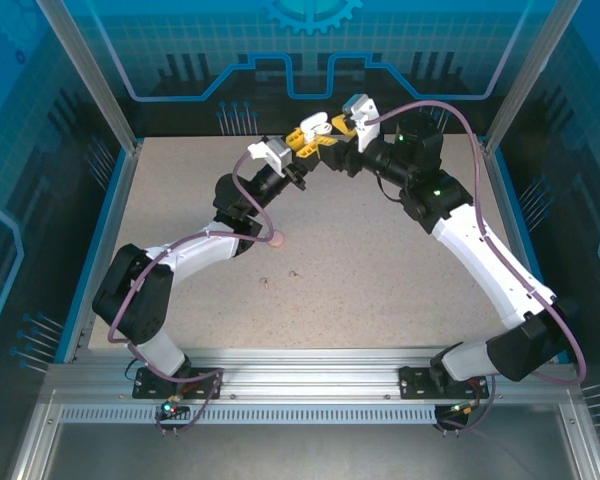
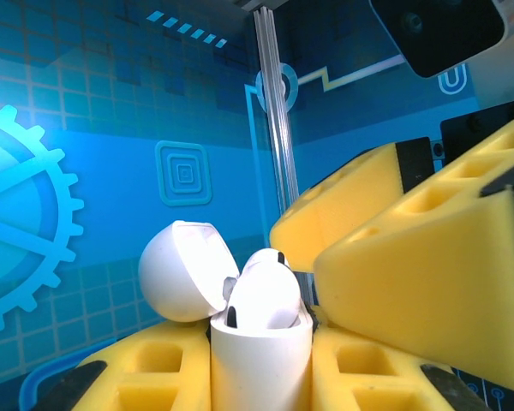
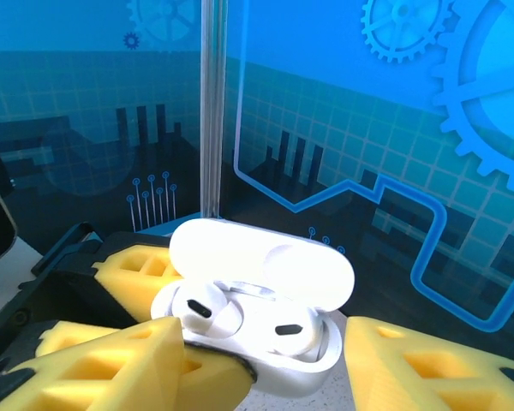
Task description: Insert wireless bluetooth earbuds into charging case
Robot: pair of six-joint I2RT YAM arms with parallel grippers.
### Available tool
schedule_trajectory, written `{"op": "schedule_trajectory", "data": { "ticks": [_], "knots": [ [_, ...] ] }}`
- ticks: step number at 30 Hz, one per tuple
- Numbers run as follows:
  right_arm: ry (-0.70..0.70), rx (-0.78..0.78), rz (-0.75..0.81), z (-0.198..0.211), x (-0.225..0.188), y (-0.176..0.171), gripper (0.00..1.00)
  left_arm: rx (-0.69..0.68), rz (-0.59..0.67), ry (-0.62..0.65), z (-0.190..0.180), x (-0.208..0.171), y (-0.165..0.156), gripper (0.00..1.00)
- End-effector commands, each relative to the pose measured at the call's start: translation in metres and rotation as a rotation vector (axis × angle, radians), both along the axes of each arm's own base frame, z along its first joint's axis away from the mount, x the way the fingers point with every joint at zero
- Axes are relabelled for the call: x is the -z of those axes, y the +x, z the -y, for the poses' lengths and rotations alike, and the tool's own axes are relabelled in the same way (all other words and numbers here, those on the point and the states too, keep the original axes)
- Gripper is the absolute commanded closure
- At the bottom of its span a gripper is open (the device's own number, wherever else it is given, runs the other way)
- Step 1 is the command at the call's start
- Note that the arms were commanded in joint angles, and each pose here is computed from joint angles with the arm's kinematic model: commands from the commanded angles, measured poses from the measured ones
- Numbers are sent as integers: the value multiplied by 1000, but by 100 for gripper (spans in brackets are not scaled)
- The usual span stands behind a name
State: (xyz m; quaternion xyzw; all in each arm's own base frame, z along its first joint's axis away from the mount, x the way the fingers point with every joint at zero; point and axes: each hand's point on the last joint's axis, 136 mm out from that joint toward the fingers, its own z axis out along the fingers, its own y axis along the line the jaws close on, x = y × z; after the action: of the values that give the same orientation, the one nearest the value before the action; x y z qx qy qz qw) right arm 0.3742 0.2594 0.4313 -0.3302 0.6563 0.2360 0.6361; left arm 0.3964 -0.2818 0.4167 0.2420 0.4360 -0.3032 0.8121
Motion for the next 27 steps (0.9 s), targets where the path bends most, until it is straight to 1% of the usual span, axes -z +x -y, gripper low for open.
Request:
{"op": "schedule_trajectory", "data": {
  "ticks": [1, 5, 10, 13, 16, 19, 22, 24, 27],
  "knots": [
    [-12, -30, -27, -5, 8, -14, 46, 4, 103, -71, -11, -41, -18, 100],
    [-8, -9, -24, 4, 8, -19, 41, 0, 101, -72, -12, -41, -17, 100],
    [36, 12, -34, 19, 4, -31, 32, 3, 93, -68, -10, -37, -16, 100],
    [49, 47, -54, 30, 10, -34, 30, 2, 87, -67, -10, -35, -15, 100],
    [97, 102, -92, 50, 16, -31, 28, 0, 80, -60, -9, -31, -14, 100],
    [160, 181, -142, 74, 17, -20, 29, -1, 72, -49, -9, -25, -13, 100],
    [208, 285, -217, 94, 12, -1, 29, 18, 55, -27, -4, -17, -13, 100],
    [207, 324, -264, 97, 4, 11, 31, 42, 39, -8, 1, -9, -12, 100],
    [182, 338, -349, 92, -7, 28, 33, 87, 1, 19, 9, 7, -12, 100]
  ]
}}
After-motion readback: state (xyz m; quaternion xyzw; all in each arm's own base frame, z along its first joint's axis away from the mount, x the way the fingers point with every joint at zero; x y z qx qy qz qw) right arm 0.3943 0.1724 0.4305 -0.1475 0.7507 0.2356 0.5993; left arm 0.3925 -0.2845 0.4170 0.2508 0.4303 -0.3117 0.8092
